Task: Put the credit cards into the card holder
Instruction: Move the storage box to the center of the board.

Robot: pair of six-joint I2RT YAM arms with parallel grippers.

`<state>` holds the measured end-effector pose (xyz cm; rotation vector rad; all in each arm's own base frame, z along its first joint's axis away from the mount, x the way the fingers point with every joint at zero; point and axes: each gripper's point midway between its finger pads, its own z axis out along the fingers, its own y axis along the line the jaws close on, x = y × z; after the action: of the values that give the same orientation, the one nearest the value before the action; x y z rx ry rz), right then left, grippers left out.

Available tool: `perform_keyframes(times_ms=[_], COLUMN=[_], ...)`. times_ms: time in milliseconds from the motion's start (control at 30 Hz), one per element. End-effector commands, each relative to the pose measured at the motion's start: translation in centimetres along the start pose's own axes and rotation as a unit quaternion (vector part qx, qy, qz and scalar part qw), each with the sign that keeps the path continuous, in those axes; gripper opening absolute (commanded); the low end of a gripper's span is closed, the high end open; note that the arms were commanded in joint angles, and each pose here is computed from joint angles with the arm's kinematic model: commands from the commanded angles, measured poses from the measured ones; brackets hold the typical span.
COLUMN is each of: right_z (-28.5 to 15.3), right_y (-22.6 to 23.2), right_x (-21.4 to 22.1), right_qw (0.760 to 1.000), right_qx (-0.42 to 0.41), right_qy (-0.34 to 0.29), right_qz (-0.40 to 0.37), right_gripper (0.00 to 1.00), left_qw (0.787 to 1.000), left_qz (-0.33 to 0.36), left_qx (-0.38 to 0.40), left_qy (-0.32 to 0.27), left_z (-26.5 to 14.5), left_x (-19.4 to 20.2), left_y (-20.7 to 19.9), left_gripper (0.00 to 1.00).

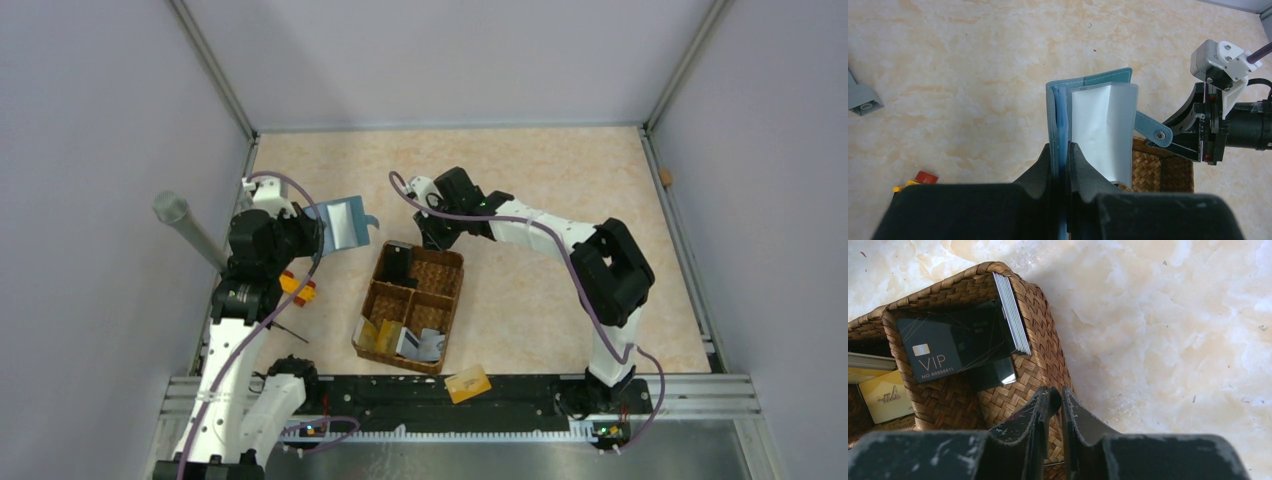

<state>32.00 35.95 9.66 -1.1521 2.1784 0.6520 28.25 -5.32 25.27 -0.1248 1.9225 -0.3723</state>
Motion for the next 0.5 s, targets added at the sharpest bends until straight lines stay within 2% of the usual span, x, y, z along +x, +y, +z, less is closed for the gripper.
perform_keyframes(times_ms=[0,267,333,467], right_z=[0.2,-0.7,-1.0,-2.0], right_y=[-0.2,-0.7,-1.2,-3.0], right_x=[-0.4,0.5,0.9,1.7], right_qw=[1.0,0.999,0.998,0.993], right_qx=[0.002,0.031,0.05,0.114], right_qy=[-0.013,-0.019,-0.024,-0.029], right_qz=[-0.008,0.001,0.008,0.029], right_gripper=[0.13,0.04,0.0,0.0], left_qw=[1.0,1.0,1.0,1.0], left_qz=[-0.001,-0.002,-0.003,-0.004], left_qx=[0.012,0.011,0.009,0.005], left_qy=[-0.021,-0.023,-0.024,-0.029], left_z=[0.1,0.0,0.0,-0.2], left_x=[-1.3,-1.4,-1.4,-1.6], left_y=[-0.5,-0.4,-0.4,-0.3], left_gripper=[0.0,0.0,0.0,0.0])
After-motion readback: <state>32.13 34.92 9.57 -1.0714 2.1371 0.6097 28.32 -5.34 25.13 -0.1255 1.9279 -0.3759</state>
